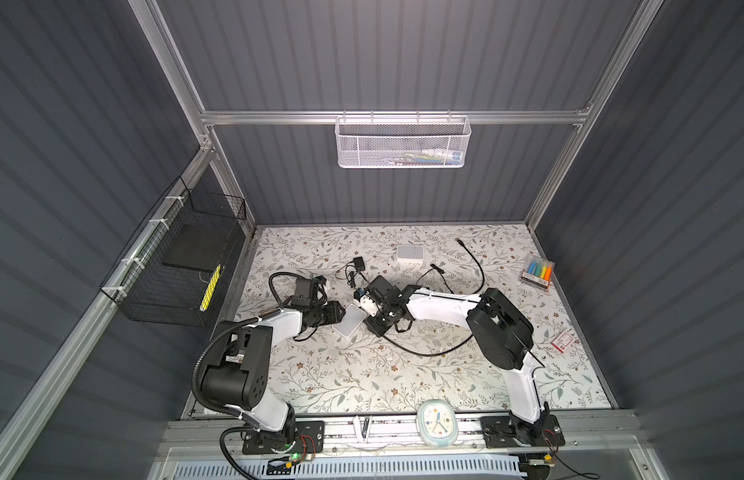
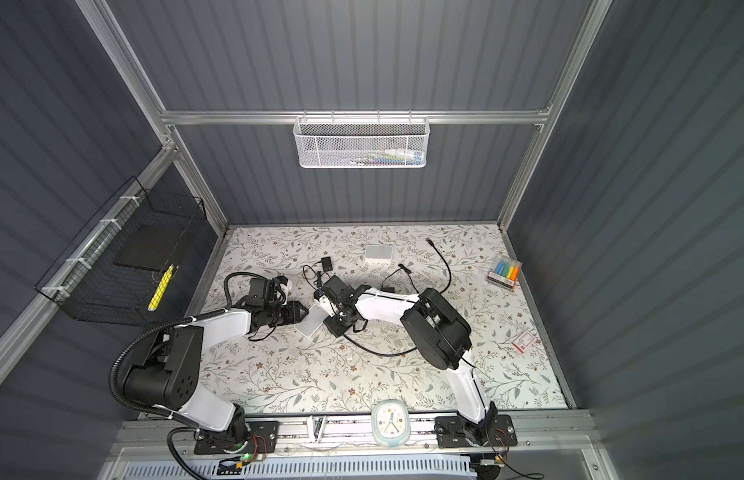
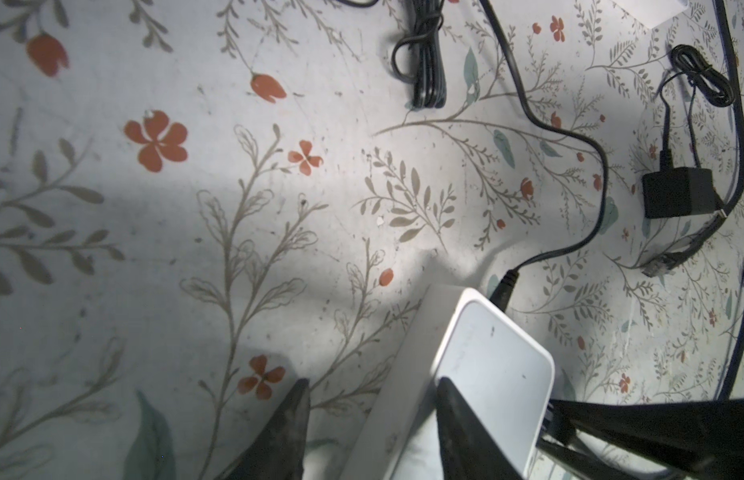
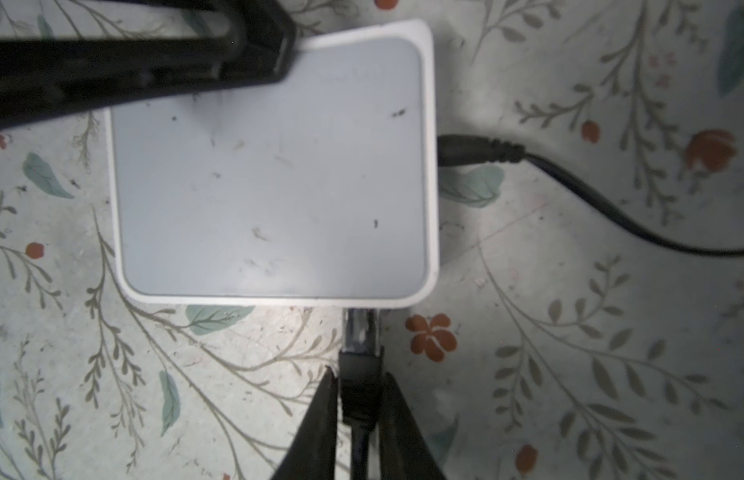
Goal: Insert the plug into the switch port
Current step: 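Grasp the cable behind the plug with the right gripper and press it in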
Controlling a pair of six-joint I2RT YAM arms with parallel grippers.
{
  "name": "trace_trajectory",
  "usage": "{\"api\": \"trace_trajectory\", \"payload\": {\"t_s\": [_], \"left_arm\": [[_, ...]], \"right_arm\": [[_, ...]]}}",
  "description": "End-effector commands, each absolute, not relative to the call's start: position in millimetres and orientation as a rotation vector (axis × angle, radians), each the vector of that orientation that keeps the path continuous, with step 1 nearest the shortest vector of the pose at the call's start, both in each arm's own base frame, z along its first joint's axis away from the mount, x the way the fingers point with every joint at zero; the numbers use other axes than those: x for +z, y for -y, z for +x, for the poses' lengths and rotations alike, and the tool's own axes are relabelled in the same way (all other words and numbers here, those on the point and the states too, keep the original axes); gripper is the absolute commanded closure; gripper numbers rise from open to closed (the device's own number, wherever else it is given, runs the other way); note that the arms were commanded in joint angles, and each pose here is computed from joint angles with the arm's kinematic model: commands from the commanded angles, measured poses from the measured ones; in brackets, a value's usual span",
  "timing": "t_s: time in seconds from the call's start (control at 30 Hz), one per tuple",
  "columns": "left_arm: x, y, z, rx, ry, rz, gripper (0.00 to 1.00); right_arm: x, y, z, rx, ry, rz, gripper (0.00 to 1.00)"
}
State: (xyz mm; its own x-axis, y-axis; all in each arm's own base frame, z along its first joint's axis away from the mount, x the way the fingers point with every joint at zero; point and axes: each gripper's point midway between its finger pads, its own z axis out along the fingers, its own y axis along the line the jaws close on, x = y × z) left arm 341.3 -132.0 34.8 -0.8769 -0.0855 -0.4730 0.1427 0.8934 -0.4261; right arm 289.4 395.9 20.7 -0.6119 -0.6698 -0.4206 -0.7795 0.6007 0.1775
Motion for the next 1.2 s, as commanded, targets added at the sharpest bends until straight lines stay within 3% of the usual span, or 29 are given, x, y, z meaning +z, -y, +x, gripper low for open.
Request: {"api": "trace_trajectory", "payload": {"t_s": [0.0, 0.47, 1.17], "left_arm": [[38, 140, 345, -0.653, -2.558, 0.099, 0.50], [29, 151, 339, -0.714, -2.585, 0.128, 0.51], [20, 158, 325, -0.775, -2.606, 0.127, 0.53]], "right_arm": [[15, -397, 285, 0.501, -2.549, -1.193, 0.83], [18, -390, 296, 0.399, -2.565, -1.152, 0.98], [27, -400, 308, 0.370, -2.557, -1.094, 1.00]]}}
